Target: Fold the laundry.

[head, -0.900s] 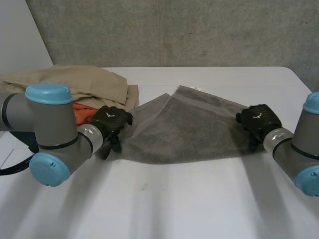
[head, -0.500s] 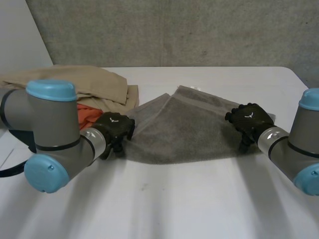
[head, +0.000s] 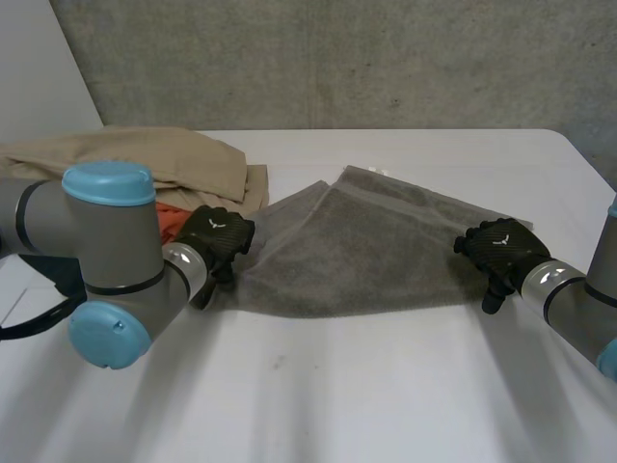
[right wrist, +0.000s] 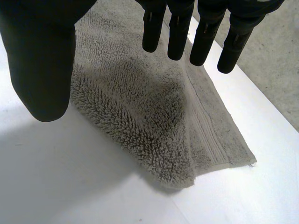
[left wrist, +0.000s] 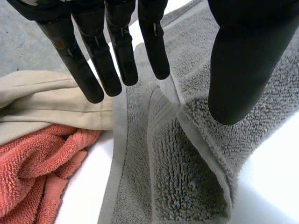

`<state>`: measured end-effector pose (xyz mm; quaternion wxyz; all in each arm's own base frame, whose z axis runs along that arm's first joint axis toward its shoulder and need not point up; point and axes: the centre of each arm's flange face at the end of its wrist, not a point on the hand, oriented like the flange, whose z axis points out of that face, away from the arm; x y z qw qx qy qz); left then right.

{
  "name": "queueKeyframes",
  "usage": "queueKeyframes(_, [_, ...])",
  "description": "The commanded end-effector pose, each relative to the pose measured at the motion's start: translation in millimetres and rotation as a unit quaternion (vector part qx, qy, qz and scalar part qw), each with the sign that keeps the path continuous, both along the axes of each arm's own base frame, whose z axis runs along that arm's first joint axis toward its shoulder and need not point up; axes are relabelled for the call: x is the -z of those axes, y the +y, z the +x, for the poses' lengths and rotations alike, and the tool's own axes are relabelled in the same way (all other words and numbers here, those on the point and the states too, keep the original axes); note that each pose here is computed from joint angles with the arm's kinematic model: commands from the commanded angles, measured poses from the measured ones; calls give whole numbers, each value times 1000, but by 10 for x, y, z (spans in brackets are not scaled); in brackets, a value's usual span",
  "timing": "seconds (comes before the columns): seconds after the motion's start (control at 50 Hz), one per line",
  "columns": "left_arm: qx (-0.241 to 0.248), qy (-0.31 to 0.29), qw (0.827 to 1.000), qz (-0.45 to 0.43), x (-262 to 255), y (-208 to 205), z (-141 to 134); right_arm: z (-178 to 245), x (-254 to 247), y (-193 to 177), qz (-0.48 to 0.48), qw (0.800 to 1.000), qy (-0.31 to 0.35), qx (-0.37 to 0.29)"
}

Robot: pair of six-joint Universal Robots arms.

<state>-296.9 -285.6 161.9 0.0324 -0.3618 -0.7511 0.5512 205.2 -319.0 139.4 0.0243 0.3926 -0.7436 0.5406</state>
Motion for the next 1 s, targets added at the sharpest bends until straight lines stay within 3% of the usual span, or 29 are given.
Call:
queueKeyframes(0.02, [1, -9, 1000, 9, 106, -19, -15, 42, 11, 25, 2, 1000, -1, -5])
queueKeyframes(0.2, [14, -38, 999, 13, 208, -66, -65, 12, 85, -37, -1, 1000, 11, -2])
queueKeyframes(0.4, [11, 6, 999, -29, -194, -122, -134, -38, 158, -132, -6, 1000, 28, 11])
queueKeyframes(0.5, [7, 24, 998, -50, -359, -186, -167, -37, 186, 5, 21, 999, 31, 11])
queueKeyframes(0.68, [10, 57, 992, -111, -839, -313, -252, 343, -302, 1241, 100, 988, -1, -117])
queueKeyframes(0.78, [14, 68, 989, -128, -1059, -330, -289, 511, -373, 1657, 170, 972, -37, -157])
queueKeyframes(1.0, [48, 84, 989, -109, -1349, -65, -293, 482, -853, 779, 44, 996, -60, -57])
